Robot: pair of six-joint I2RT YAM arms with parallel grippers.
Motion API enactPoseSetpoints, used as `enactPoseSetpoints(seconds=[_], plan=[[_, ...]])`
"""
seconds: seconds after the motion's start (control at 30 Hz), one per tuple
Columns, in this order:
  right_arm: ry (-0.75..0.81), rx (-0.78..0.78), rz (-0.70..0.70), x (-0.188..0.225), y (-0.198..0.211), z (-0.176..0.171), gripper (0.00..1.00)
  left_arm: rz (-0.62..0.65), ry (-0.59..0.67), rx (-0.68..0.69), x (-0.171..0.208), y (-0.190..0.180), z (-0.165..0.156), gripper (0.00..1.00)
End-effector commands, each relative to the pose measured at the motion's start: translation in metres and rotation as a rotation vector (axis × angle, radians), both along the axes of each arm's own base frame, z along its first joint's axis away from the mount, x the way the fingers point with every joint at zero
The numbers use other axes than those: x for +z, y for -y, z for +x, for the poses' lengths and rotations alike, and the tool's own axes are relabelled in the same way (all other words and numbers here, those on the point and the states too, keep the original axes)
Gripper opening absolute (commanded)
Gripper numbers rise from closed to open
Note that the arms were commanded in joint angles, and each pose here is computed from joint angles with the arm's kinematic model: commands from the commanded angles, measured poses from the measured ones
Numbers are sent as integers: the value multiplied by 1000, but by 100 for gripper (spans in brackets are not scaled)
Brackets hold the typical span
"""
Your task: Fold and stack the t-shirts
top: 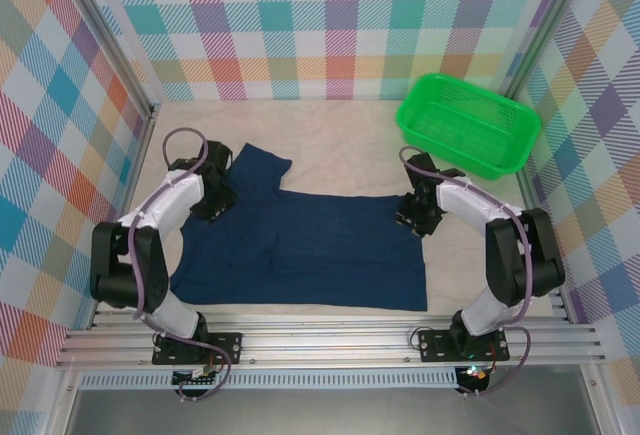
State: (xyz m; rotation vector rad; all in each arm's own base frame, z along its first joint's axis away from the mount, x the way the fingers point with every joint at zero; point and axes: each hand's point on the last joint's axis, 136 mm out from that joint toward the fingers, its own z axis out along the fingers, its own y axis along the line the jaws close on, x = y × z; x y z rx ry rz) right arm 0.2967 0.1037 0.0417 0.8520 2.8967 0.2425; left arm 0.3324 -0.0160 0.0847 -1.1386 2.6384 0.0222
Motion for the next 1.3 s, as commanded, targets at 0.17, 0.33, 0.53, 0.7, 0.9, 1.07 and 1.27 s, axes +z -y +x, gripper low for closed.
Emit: enactPoseSetpoints(seconds=[0.17,0.33,0.53,0.7,0.9,1.07,1.27], plan=[[118,32,12,9,3,54,39,-104,155,-64,1,-1,98,41],[160,49,2,12,13,77,42,-94,281,-122,19,-3,166,42],[158,98,6,12,13,93,46,-84,372,-238,8,8,242,40],[142,99,13,12,13,96,49,-26,388,-317,-10,17,272,40],[137,96,29,14,12,97,49,3,365,-358,-29,30,281,40],[138,86,40,15,11,96,49,-7,339,-379,-41,38,277,38],[129,77,42,11,12,94,49,55,258,-389,-51,37,262,31]])
